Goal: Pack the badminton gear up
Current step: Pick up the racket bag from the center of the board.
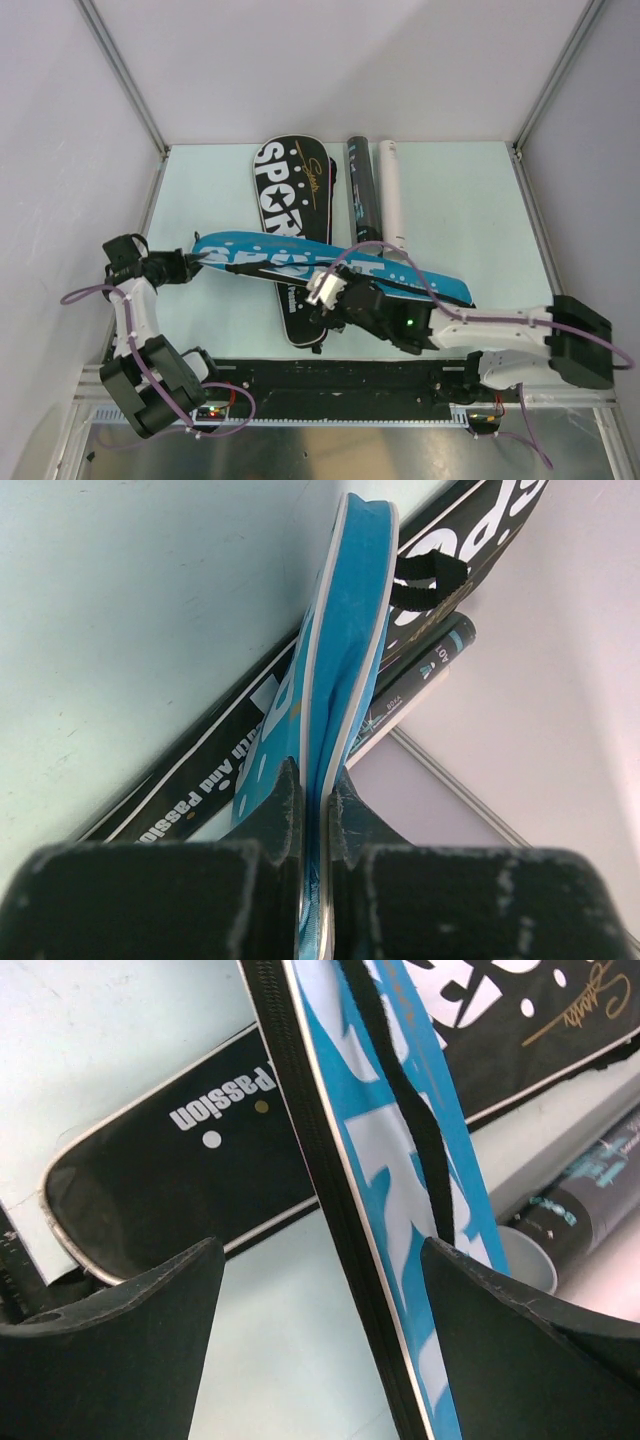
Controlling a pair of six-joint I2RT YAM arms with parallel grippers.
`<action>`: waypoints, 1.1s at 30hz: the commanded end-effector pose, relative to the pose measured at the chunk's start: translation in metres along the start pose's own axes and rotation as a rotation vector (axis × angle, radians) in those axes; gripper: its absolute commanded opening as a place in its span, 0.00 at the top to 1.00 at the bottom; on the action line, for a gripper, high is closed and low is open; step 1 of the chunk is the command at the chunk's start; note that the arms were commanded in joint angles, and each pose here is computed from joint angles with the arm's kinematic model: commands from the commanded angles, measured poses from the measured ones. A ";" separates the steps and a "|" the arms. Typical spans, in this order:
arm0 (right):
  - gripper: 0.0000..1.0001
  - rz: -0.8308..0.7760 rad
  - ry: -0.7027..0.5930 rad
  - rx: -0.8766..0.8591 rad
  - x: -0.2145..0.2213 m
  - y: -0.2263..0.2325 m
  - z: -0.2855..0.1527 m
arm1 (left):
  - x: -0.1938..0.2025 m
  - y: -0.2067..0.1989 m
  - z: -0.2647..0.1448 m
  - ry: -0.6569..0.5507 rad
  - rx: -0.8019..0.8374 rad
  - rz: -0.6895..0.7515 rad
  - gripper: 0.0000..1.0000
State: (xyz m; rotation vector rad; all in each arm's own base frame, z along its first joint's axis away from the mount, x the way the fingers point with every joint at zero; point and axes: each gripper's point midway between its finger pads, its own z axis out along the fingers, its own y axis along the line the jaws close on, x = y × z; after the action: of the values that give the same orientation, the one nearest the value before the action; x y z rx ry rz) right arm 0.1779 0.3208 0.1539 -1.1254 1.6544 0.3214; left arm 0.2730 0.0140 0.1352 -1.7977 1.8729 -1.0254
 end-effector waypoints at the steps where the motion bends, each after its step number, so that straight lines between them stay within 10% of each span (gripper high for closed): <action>1: 0.15 -0.107 -0.086 0.070 -0.041 -0.006 0.027 | 0.012 0.000 -0.008 0.056 -0.015 -0.073 1.00; 9: 0.24 -0.165 -0.011 0.097 -0.021 -0.002 0.057 | 0.012 -0.005 -0.009 0.060 -0.007 -0.060 1.00; 14: 0.69 -0.149 -0.014 0.096 -0.020 -0.003 0.061 | 0.012 -0.013 -0.013 0.062 0.010 -0.051 1.00; 18: 0.97 -0.157 -0.048 0.109 -0.036 -0.005 0.052 | 0.014 -0.019 -0.015 0.074 0.027 -0.041 0.77; 28: 1.00 0.041 -0.022 0.047 -0.071 -0.007 -0.002 | 0.026 -0.105 -0.060 0.059 0.227 0.237 0.08; 33: 1.00 0.171 -0.027 0.013 -0.085 -0.010 -0.020 | 0.035 -0.125 -0.076 0.048 0.289 0.381 0.01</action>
State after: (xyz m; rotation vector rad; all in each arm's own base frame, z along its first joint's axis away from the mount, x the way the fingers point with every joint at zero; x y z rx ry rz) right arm 0.1833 0.3418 0.1898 -1.1266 1.6999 0.2525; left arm 0.3067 0.0168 0.2504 -1.4271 1.8617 -1.1209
